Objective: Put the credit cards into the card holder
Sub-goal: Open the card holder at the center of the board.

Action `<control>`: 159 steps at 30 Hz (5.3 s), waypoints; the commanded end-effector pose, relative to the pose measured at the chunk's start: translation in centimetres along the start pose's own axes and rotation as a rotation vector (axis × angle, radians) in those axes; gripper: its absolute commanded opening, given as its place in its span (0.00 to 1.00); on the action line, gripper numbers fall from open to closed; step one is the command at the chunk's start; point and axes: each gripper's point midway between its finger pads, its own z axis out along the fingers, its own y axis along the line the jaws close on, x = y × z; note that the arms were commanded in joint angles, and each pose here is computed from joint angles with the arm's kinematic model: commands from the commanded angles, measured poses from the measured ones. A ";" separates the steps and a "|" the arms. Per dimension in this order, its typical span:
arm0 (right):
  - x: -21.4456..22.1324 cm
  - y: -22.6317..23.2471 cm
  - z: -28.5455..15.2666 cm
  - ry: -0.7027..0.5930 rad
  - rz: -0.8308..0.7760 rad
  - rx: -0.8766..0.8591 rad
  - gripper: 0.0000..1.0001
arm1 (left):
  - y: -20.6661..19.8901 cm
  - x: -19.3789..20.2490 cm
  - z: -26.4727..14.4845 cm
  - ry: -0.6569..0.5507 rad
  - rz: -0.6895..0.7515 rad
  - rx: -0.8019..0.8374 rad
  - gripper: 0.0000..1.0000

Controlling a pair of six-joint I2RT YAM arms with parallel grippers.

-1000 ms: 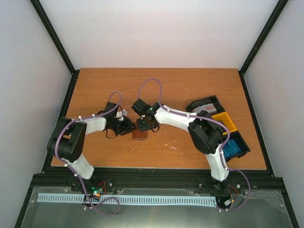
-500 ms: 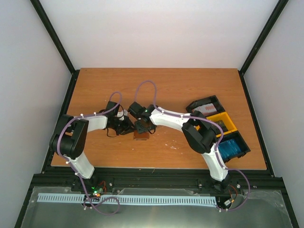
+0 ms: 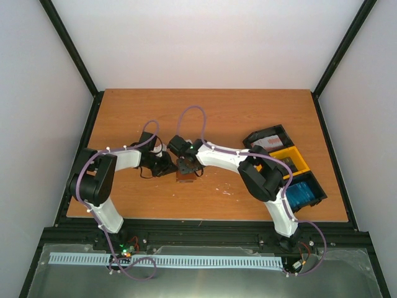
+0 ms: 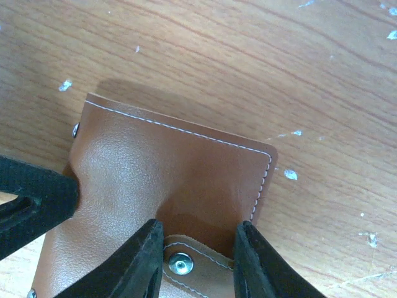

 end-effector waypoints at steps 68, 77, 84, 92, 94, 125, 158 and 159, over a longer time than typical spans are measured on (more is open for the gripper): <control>1.2 -5.9 -3.6 -0.014 0.055 0.076 0.42 | 7.7 1.1 2.0 0.062 -0.082 -0.333 0.21; 1.4 -6.6 -2.3 0.008 0.049 0.124 0.38 | 7.2 0.8 2.1 0.065 -0.075 -0.321 0.21; 1.3 -6.9 -1.6 0.031 0.051 0.139 0.29 | 6.5 0.2 1.8 0.054 -0.059 -0.317 0.23; 1.7 -7.0 -0.4 0.049 0.066 0.126 0.19 | 4.8 -0.5 1.2 0.019 -0.035 -0.263 0.36; 1.6 -7.1 0.0 0.053 0.081 0.101 0.17 | 4.4 -0.7 1.0 0.010 -0.028 -0.249 0.43; -1.4 -3.2 -6.9 0.008 0.167 -0.212 0.03 | -3.2 -1.1 -3.2 -0.123 0.241 0.039 0.93; -1.9 -2.1 -7.3 -0.027 0.167 -0.290 0.03 | -5.5 0.3 -3.0 -0.056 0.323 0.191 1.00; -1.9 -2.0 -7.5 -0.034 0.166 -0.295 0.03 | -5.4 0.2 -3.0 -0.053 0.317 0.185 1.00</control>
